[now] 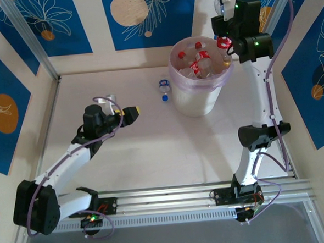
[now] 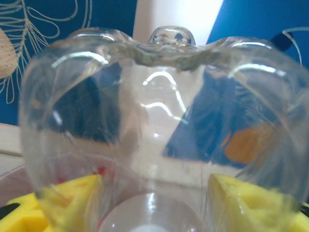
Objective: Put the plastic bottles in the bin
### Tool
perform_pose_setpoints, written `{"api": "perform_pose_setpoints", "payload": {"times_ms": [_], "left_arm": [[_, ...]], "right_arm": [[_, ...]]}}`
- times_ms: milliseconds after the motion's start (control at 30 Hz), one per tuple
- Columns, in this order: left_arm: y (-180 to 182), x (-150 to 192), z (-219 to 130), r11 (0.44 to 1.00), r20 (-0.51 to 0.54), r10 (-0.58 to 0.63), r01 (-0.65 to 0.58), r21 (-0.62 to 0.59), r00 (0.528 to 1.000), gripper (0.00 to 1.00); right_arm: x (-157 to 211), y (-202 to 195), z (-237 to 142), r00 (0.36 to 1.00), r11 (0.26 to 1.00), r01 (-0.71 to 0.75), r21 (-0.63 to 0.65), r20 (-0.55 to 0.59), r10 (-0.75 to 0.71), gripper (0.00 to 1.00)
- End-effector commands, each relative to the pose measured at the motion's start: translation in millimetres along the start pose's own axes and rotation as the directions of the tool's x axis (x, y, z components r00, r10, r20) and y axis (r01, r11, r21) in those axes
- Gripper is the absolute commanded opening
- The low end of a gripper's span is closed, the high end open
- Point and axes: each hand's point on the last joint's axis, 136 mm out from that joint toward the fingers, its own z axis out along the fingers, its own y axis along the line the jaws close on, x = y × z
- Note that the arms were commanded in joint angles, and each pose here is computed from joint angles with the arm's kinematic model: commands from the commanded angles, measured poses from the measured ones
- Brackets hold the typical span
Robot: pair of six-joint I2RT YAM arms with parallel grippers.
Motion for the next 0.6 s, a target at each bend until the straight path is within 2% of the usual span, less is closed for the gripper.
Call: {"api": "perform_pose_setpoints", "payload": {"times_ms": [0,567], "left_arm": [[6.3,-6.6,2.9,0.999,0.006,-0.023,0.023,-0.036,1.0,0.93],[13.1,-3.4,9.5,0.997,0.001,-0.062,0.062,-0.047,0.998,0.93]], "right_arm": [[11.6,10.7,0.0,0.998,0.997,-0.045,-0.066,-0.035,0.043,0.57],[93.4,39.8,51.9,0.964,0.984,-0.113,-0.135,-0.255,0.076,0.58]]}}
